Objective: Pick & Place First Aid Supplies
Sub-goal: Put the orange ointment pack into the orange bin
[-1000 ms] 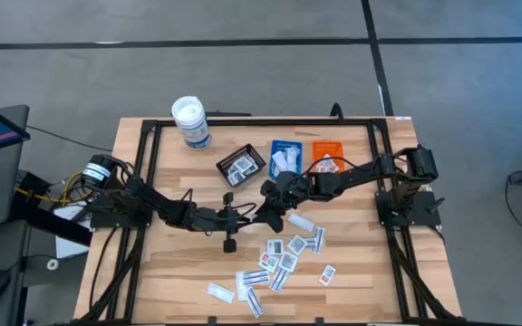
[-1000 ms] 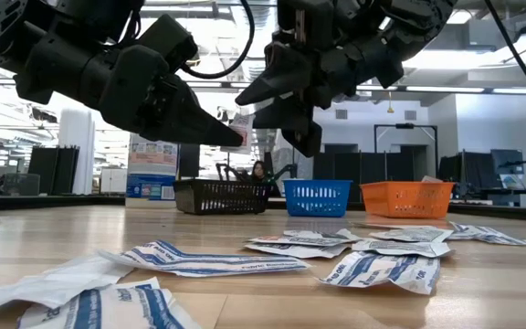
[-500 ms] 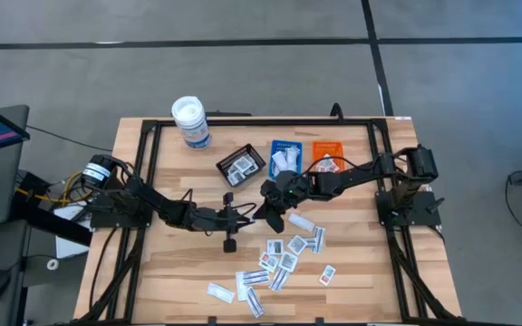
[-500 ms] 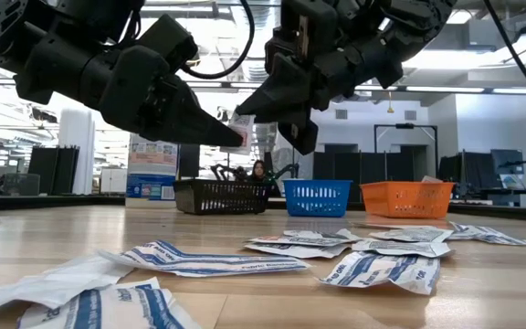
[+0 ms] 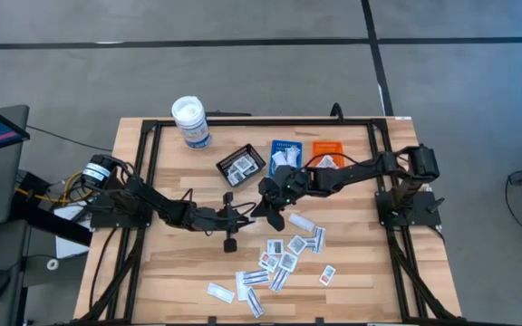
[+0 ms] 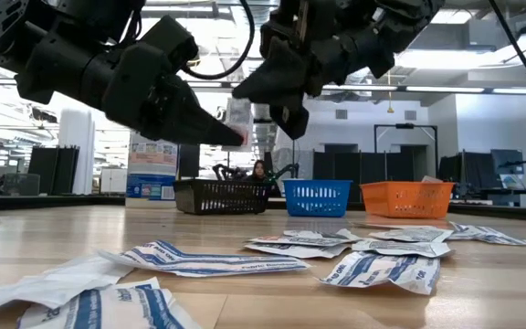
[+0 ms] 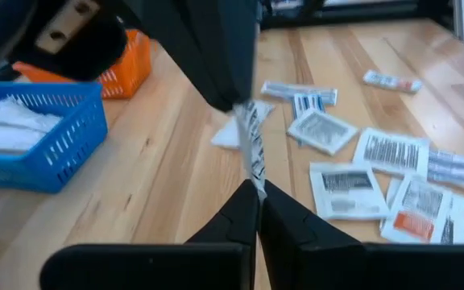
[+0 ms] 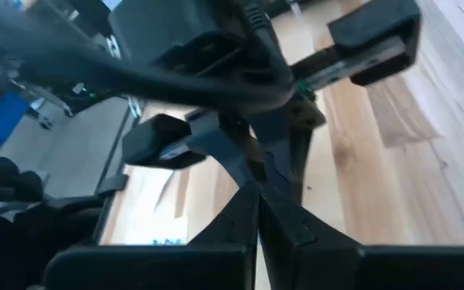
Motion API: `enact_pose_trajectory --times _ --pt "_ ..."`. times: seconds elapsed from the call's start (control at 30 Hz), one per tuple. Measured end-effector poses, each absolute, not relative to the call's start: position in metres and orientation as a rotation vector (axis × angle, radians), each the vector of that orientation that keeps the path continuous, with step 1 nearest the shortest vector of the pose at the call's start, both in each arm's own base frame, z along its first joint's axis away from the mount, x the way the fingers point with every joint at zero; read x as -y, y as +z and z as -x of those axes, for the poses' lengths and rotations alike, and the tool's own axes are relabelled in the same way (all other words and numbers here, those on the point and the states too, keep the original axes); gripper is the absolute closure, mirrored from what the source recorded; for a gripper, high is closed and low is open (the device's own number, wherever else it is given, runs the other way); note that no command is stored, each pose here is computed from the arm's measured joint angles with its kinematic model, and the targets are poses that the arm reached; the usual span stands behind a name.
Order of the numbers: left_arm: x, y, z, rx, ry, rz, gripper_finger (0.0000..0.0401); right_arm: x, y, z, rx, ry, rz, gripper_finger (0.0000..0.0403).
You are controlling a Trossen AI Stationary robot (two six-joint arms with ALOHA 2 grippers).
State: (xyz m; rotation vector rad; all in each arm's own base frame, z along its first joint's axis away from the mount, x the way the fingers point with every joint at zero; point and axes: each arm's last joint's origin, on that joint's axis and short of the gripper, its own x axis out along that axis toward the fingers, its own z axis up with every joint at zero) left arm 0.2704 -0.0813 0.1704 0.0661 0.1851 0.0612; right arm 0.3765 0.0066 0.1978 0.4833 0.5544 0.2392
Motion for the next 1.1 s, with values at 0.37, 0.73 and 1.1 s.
enact_pose_trajectory --times 0.37,0.73,1.1 --pt "0.081 0.170 -0.270 -0.189 0.061 -0.067 0.0393 -0.006 0.210 -0.370 -0.567 0.247 -0.384 0.0402" --pt "0.081 0.169 -0.270 -0.193 0.061 -0.068 0.0393 -0.023 0.212 -0.361 -0.635 0.206 -0.280 0.0374" --pt "0.081 0.169 -0.270 -0.192 0.061 -0.068 0.0394 -0.043 0.208 -0.358 -0.664 0.128 -0.251 0.0267"
